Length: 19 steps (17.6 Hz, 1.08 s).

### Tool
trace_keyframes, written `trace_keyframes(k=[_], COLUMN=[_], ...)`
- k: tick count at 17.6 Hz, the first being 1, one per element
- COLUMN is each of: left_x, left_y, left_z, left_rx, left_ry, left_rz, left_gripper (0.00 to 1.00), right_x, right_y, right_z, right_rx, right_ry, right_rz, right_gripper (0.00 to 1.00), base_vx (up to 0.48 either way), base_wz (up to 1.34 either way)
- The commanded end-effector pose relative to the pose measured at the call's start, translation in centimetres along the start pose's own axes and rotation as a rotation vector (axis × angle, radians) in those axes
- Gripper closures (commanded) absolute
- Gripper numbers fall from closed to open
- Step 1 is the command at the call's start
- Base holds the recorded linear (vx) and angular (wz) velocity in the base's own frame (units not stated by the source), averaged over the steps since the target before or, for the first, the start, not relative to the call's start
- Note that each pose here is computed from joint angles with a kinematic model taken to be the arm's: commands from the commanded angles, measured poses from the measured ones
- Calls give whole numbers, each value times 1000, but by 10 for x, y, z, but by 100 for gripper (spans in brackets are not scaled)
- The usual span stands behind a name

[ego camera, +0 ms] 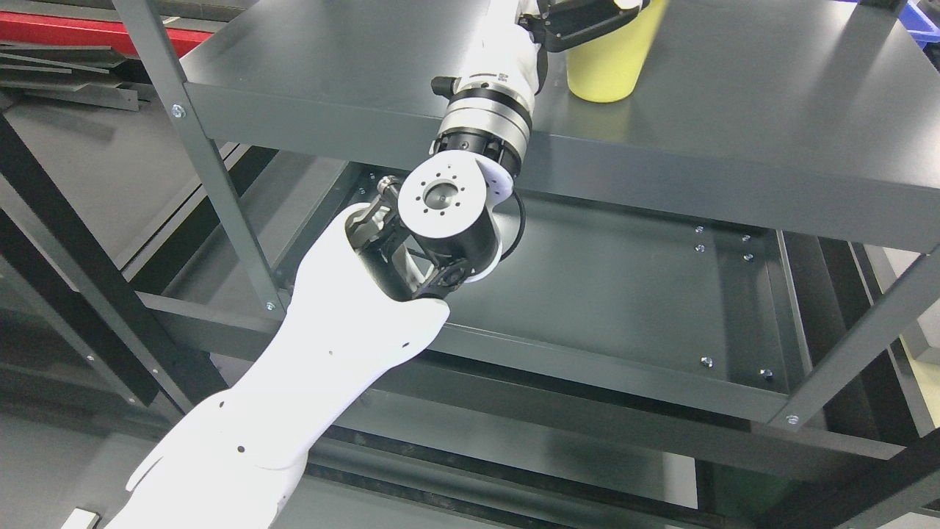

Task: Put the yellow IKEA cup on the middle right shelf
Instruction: 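Open the left hand and release the yellow cup on the shelf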

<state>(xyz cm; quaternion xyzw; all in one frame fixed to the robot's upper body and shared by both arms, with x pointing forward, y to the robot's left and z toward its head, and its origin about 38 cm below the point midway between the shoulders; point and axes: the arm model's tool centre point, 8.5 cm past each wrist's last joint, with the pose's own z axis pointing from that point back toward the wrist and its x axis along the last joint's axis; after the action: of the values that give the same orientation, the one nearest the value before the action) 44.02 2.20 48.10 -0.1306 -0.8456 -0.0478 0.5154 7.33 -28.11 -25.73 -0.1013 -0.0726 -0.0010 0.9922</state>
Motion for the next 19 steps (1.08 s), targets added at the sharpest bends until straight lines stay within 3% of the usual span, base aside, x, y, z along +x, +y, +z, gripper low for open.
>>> trace_keyframes(k=[1, 6, 12, 15, 19], left_x=[10, 12, 0, -4, -18], left_y=[22, 28, 27, 48, 79], left_z=[1, 9, 27, 37, 59], left_rx=[47, 63, -87, -82, -126], left_ry=[-66, -194, -321, -349, -483], left_rz=[65, 118, 183, 177, 67], left_gripper=[1, 1, 1, 1, 1], right_x=[-9, -9, -9, -9, -9], right_y=[-10, -10, -10, -10, -10], right_z=[-1, -1, -1, -1, -1], right_rx=[-13, -13, -13, -13, -13], right_ry=[14, 14, 14, 14, 14], right_rz=[-4, -4, -4, -4, -4], right_gripper=[1, 1, 1, 1, 1], base_vx=[0, 0, 0, -39, -140], base_wz=[0, 0, 0, 8, -19])
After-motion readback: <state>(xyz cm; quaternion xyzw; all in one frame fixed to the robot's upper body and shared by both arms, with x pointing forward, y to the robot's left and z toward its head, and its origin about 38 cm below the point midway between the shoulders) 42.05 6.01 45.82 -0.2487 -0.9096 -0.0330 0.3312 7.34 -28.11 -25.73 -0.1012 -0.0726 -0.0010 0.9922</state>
